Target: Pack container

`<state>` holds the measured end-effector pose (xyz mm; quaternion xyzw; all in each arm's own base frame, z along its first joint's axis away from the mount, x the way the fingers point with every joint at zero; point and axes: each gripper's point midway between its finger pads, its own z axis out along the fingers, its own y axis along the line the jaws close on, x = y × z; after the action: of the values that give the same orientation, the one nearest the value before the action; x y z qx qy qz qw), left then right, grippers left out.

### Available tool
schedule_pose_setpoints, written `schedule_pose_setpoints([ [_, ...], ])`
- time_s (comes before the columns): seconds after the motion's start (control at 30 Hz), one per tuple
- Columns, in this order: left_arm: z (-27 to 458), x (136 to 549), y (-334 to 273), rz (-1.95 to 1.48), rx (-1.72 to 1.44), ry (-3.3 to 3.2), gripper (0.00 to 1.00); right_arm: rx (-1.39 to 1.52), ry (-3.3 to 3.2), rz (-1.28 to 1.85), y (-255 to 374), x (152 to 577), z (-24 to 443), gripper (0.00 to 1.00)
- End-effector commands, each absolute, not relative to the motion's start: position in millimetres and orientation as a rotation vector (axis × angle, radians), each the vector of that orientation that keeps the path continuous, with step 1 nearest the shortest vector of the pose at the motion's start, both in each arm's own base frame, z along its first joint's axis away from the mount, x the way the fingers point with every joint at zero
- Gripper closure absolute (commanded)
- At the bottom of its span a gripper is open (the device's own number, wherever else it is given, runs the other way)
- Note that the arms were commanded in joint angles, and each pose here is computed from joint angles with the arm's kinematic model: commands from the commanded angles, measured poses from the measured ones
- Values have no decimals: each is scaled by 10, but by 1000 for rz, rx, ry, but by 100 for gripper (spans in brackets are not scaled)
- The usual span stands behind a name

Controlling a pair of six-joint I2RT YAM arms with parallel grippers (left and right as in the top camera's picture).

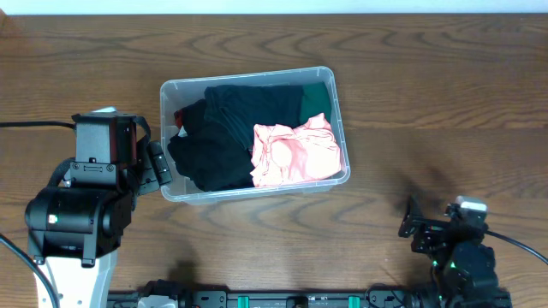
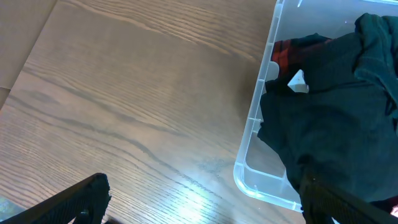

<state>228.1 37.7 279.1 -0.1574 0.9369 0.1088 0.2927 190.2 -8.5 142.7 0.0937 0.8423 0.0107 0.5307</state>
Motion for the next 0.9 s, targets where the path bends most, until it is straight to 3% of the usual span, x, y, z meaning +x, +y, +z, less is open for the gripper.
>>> schedule_pose_setpoints([
  [0.0,2804,2271,408,305,-435,2489,2,249,2038,30,-92,1913,1253,1],
  [0.33,2804,2271,408,305,-435,2489,2,255,2101,39,-56,1972,843,1],
  [0.87,2804,2271,408,305,-435,2489,2,244,2097,65,-16,1983,859,1],
])
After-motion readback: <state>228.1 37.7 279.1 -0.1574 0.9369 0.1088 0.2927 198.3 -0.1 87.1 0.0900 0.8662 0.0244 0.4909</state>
